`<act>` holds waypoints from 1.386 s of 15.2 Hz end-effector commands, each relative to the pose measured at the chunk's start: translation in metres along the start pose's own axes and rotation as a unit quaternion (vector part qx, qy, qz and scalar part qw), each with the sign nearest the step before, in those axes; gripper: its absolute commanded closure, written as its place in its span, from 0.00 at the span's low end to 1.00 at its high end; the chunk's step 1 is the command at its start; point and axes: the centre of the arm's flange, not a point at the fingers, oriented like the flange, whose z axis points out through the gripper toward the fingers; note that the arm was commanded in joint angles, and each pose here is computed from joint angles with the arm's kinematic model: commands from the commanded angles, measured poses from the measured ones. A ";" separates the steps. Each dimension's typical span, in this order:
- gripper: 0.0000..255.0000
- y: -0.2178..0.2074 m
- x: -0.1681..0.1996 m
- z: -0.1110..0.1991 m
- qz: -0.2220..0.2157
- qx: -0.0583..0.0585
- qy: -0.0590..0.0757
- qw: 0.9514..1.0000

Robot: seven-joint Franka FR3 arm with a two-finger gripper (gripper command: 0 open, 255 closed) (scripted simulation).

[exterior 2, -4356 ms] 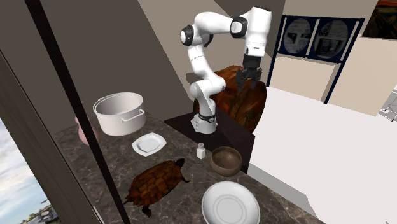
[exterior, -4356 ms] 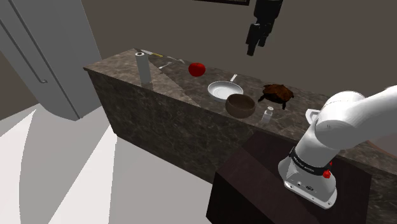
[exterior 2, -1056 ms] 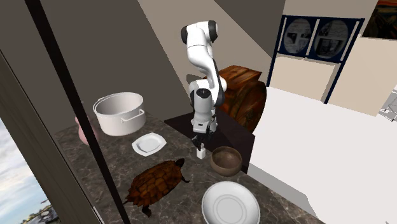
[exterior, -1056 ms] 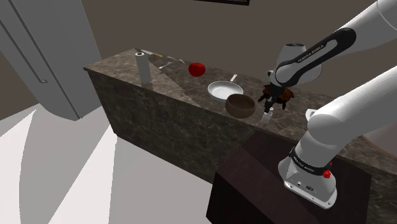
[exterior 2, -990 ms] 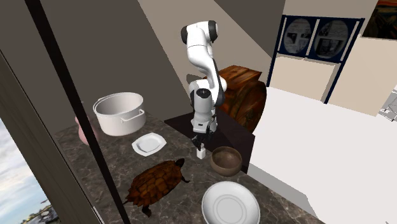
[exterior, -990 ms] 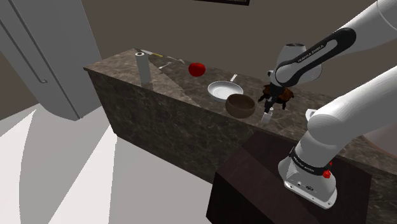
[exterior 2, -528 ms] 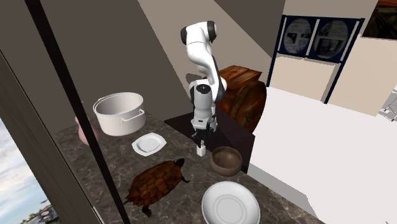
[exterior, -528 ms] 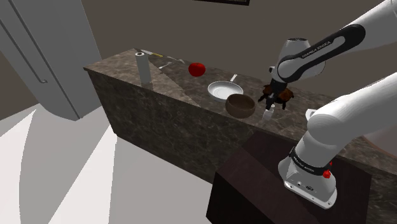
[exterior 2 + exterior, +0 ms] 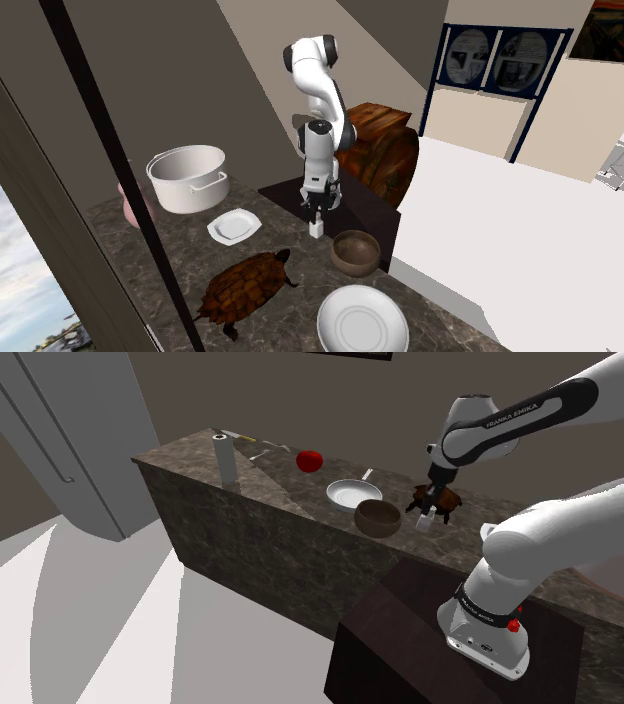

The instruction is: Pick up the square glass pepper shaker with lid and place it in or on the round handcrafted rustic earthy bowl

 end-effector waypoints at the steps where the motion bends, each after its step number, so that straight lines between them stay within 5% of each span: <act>1: 1.00 -0.001 -0.001 -0.012 0.000 0.000 0.000 1.000; 21: 1.00 -0.005 0.011 -0.112 0.000 0.000 0.000 1.000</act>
